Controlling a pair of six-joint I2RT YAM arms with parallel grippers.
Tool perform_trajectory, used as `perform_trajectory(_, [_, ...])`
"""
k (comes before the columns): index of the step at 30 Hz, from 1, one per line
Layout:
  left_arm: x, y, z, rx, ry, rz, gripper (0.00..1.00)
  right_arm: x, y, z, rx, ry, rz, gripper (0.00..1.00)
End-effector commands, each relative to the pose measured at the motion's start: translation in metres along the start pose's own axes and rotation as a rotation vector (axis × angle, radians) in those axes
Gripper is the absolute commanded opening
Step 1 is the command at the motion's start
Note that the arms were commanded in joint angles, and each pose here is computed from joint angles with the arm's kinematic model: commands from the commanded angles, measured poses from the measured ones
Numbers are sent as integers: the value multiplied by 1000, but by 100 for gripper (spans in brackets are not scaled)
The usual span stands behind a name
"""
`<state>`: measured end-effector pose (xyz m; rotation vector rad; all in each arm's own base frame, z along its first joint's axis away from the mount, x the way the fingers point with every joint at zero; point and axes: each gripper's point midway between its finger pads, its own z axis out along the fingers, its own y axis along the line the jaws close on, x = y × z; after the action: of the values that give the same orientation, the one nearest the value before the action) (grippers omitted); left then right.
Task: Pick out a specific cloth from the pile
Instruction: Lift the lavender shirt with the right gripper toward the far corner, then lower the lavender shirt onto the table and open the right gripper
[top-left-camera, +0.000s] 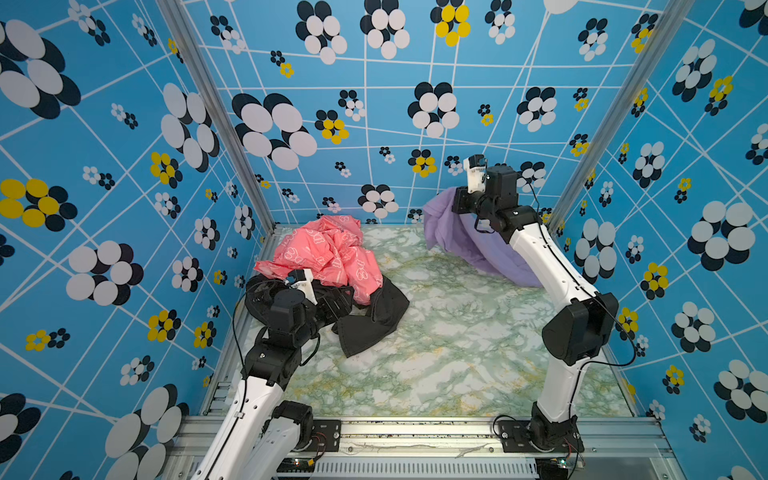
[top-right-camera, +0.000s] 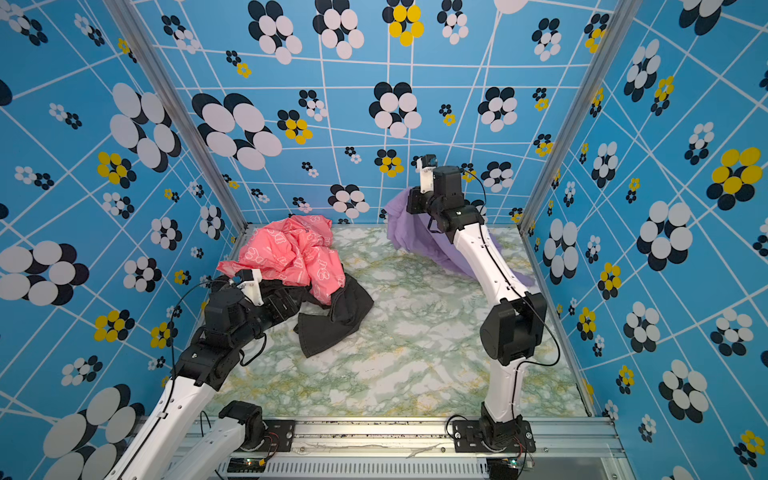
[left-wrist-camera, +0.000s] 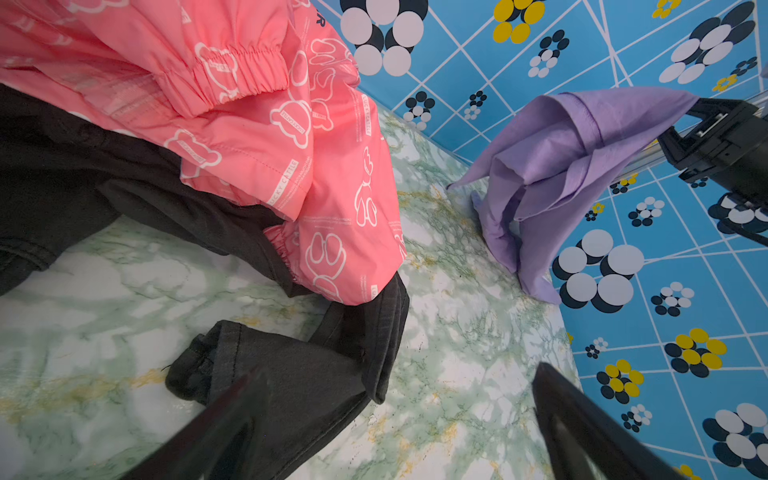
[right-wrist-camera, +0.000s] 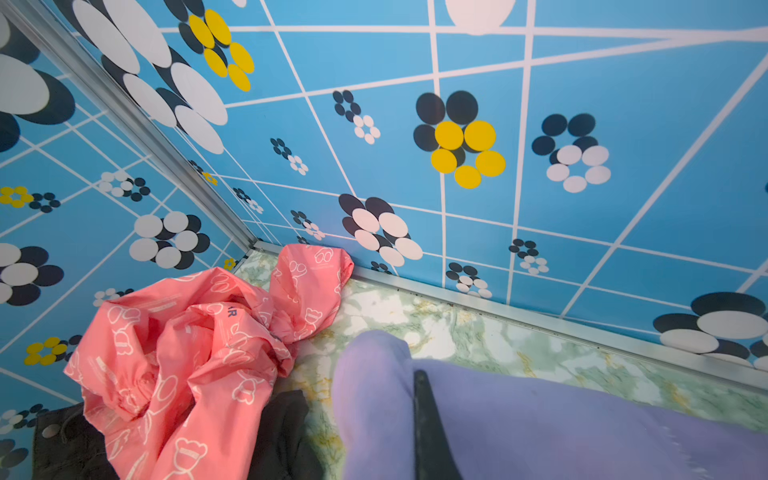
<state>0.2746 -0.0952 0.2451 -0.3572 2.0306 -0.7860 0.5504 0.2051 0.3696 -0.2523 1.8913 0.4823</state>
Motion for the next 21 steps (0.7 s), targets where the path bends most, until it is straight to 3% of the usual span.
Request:
perform_trajectory(1, [-1,2,-4,-6,-9,2,99,-24,-3,-12,29,-39,-22,0])
perform_trajectory(6, [0,4,-3,-8,-10,-2,99,-14,-45,-24,173,0,-50,0])
perform_trajectory(14, [-1,2,-1,-1,-8,-2,99,35,-178,-71,518,51,126,0])
perform_trajectory(21, [2,5,1,-4,-1,-9,99,65,-250,-127,733,45,239,0])
